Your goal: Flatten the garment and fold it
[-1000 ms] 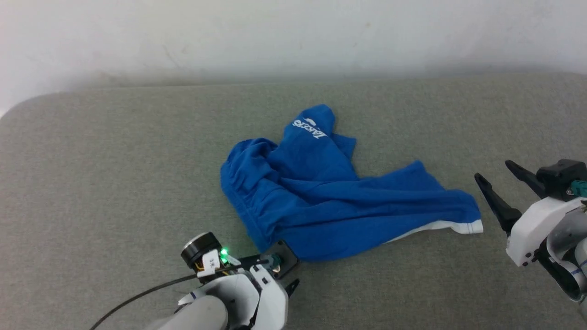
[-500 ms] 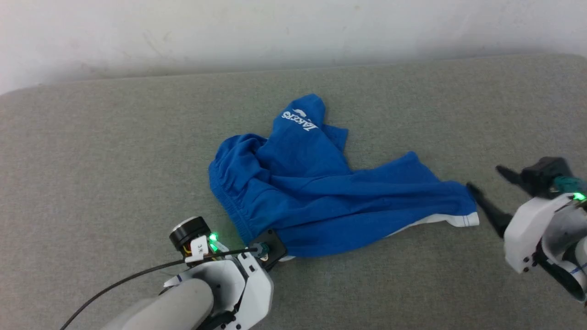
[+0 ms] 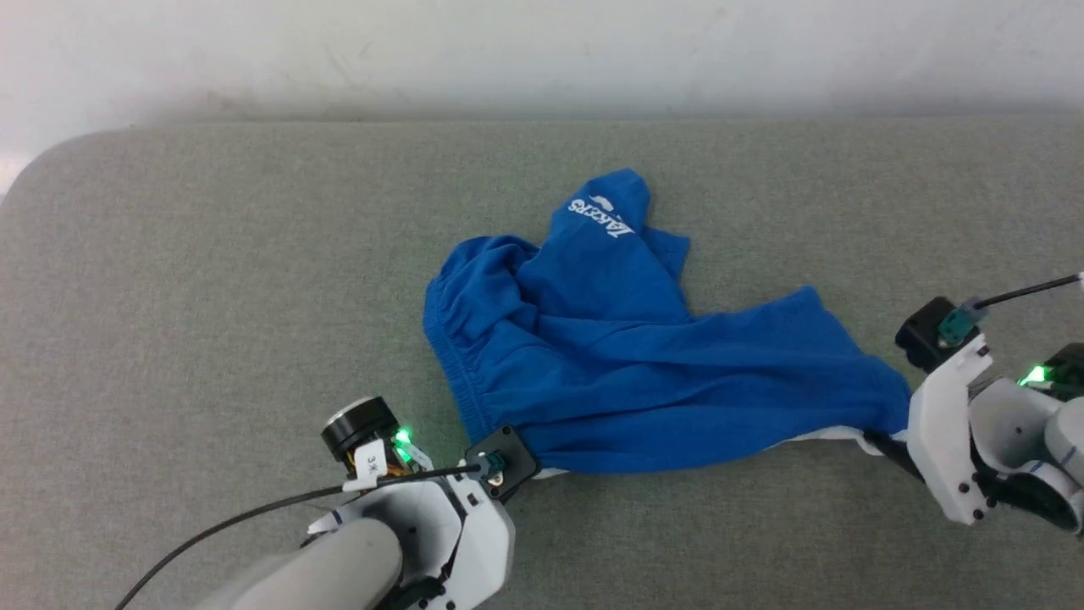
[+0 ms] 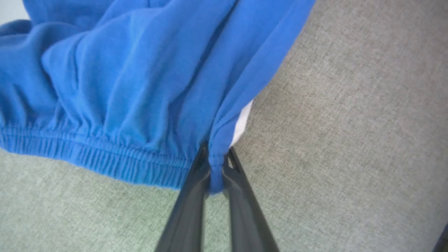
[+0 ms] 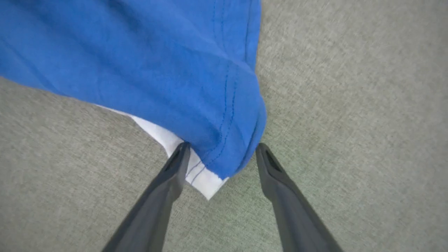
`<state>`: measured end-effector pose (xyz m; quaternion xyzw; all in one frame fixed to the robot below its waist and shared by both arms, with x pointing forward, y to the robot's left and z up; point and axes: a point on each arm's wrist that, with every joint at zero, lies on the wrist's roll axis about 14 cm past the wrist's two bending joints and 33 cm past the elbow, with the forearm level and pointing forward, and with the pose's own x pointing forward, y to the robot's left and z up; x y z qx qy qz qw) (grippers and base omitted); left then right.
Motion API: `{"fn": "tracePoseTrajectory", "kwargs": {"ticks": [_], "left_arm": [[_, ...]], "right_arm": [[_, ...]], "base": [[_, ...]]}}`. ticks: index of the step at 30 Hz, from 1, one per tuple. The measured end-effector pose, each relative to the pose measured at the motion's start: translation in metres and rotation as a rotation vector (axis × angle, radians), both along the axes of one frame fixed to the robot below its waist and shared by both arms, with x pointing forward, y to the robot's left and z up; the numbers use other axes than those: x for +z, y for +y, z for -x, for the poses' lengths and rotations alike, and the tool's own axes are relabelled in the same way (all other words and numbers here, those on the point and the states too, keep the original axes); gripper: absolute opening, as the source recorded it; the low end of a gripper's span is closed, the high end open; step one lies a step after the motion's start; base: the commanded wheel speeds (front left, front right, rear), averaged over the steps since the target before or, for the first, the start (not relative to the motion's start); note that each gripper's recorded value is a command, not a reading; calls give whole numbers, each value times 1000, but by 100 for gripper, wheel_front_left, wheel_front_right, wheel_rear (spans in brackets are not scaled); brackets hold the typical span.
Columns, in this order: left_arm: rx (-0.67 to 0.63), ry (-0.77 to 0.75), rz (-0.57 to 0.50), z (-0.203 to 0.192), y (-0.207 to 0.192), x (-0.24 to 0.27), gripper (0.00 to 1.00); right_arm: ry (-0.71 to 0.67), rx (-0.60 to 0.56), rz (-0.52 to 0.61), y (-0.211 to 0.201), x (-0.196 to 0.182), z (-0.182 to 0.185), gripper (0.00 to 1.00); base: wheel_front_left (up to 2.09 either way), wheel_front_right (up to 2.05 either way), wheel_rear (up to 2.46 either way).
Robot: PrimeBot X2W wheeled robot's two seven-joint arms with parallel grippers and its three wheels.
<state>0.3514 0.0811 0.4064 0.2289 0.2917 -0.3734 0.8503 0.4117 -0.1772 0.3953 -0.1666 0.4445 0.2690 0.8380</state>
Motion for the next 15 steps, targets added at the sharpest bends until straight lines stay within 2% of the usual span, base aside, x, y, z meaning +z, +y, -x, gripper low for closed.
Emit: {"fn": "tracePoseTrajectory", "kwargs": {"ticks": [3, 7, 8, 9, 11, 15], "left_arm": [[6, 11, 11, 0, -1, -4, 0], [19, 13, 18, -1, 1, -7, 0], [21, 12, 21, -1, 2, -7, 0], [22, 9, 23, -1, 2, -7, 0], [45, -17, 47, -5, 4, -3, 0], [64, -53, 61, -7, 8, 3, 0]], "right_arm": [[55, 38, 55, 1, -19, 5, 100], [80, 48, 52, 6, -26, 4, 100], [83, 42, 38, 7, -27, 4, 33], [72, 40, 24, 9, -26, 2, 0], [25, 31, -35, 15, -20, 0, 0], [-64, 64, -75, 22, -8, 0, 0]], "base": [[0, 0, 0], [0, 0, 0], [0, 0, 0], [0, 0, 0], [0, 0, 0], [0, 0, 0]]}}
